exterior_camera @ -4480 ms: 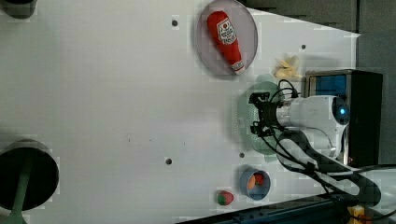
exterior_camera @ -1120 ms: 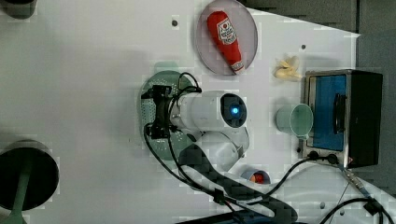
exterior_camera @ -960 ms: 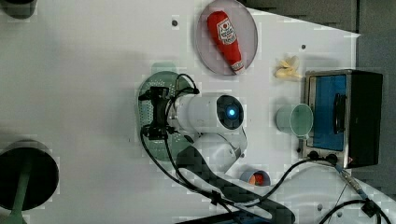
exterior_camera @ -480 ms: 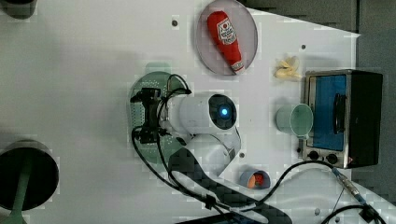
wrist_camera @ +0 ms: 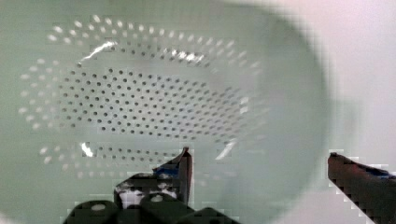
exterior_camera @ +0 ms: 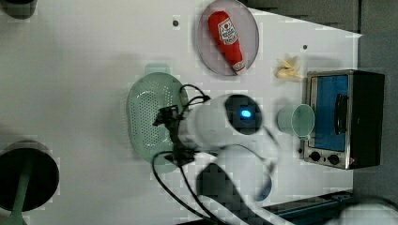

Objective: Drag strainer right to left.

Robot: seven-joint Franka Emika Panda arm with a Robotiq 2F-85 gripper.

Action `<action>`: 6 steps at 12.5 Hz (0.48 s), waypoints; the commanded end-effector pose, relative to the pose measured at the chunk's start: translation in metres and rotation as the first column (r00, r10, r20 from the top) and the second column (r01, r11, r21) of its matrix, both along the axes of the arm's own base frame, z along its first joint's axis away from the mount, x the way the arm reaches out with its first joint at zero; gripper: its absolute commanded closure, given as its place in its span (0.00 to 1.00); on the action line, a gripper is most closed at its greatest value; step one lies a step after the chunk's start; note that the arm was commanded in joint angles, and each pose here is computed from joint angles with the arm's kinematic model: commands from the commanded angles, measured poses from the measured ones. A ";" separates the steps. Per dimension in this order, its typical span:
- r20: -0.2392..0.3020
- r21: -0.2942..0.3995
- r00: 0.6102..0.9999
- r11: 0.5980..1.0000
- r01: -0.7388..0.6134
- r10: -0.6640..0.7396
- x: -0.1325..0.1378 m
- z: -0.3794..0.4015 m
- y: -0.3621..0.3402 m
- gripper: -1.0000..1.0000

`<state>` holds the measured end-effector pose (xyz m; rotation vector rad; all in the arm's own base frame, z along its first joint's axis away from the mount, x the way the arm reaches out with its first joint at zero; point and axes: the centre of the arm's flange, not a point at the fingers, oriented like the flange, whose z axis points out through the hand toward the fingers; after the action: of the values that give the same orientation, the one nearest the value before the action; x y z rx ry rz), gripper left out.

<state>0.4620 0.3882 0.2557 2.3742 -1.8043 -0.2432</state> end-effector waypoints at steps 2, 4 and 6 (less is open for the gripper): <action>0.173 0.062 0.952 0.962 -0.265 0.251 0.049 0.185 -0.094 0.00; 0.194 0.053 0.928 0.941 -0.335 0.319 0.053 0.243 -0.164 0.00; 0.212 0.055 0.913 0.928 -0.368 0.350 0.052 0.287 -0.238 0.00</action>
<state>0.4955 0.2161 0.5877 2.8611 -1.5486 0.1053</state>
